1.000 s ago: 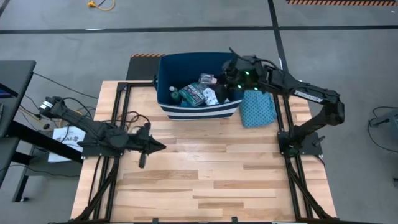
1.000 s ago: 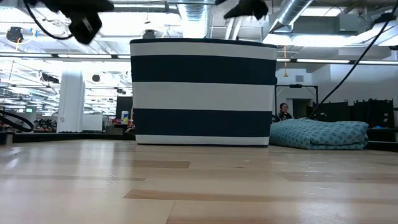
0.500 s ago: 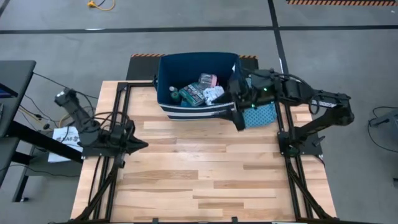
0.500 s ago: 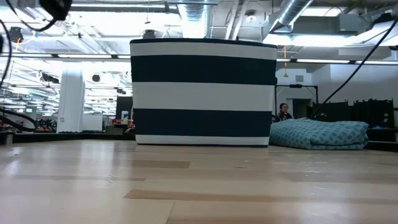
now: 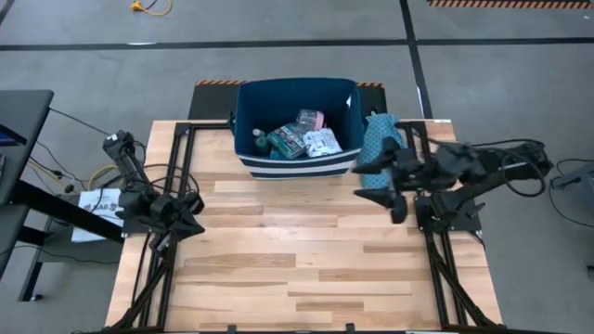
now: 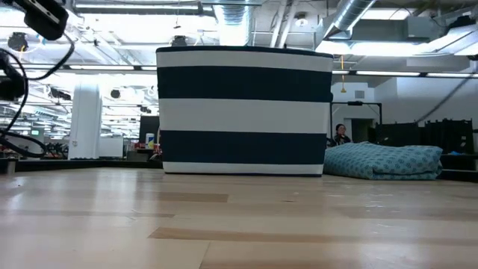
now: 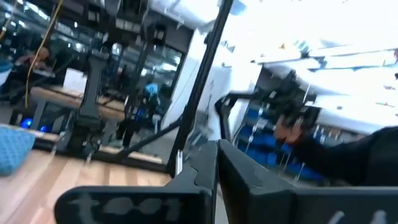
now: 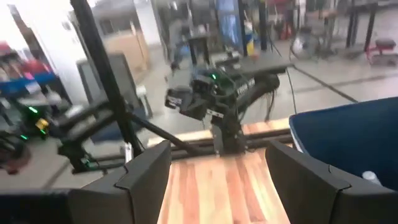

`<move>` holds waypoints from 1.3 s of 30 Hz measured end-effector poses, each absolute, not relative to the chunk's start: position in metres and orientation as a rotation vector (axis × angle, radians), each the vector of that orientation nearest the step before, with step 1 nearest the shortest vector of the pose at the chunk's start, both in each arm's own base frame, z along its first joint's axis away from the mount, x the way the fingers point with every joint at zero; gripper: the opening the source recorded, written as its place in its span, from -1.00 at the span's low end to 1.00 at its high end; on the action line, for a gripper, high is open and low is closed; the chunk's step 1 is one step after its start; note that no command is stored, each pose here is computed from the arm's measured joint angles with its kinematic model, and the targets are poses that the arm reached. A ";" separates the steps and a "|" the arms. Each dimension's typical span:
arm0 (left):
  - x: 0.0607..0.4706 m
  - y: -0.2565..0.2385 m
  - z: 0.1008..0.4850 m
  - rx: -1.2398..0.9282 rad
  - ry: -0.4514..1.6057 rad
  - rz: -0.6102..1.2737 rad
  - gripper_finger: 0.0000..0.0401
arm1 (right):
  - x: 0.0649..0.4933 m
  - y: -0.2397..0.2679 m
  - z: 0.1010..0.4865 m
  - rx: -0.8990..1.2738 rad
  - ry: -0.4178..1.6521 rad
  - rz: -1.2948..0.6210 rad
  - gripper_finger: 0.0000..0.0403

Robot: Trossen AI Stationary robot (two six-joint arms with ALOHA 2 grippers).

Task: Pick & place medical supplies in basket/bin
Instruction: Return to Home Position

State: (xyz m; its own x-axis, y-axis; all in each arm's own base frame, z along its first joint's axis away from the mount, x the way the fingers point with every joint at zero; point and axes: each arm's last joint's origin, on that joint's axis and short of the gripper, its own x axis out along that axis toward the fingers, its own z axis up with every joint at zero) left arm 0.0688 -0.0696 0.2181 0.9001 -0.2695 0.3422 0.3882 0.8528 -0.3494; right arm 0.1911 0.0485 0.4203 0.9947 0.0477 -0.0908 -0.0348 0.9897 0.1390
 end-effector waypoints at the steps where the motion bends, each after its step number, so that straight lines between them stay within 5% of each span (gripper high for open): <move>1: 0.069 -0.068 0.216 -0.432 -0.304 -0.354 -1.00 | 0.182 0.046 0.412 0.145 0.065 0.057 0.27; 15: 0.086 -0.059 0.206 -0.476 -0.304 -0.342 -1.00 | 0.110 0.023 0.266 0.181 -0.042 0.327 0.27; 26: 0.119 -0.066 0.187 -0.540 -0.041 -0.356 -1.00 | 0.095 0.013 0.176 0.247 -0.069 0.288 0.27; 39: 0.128 -0.073 0.185 -0.515 -0.004 -0.427 -1.00 | 0.099 0.007 0.168 0.229 0.004 0.194 0.27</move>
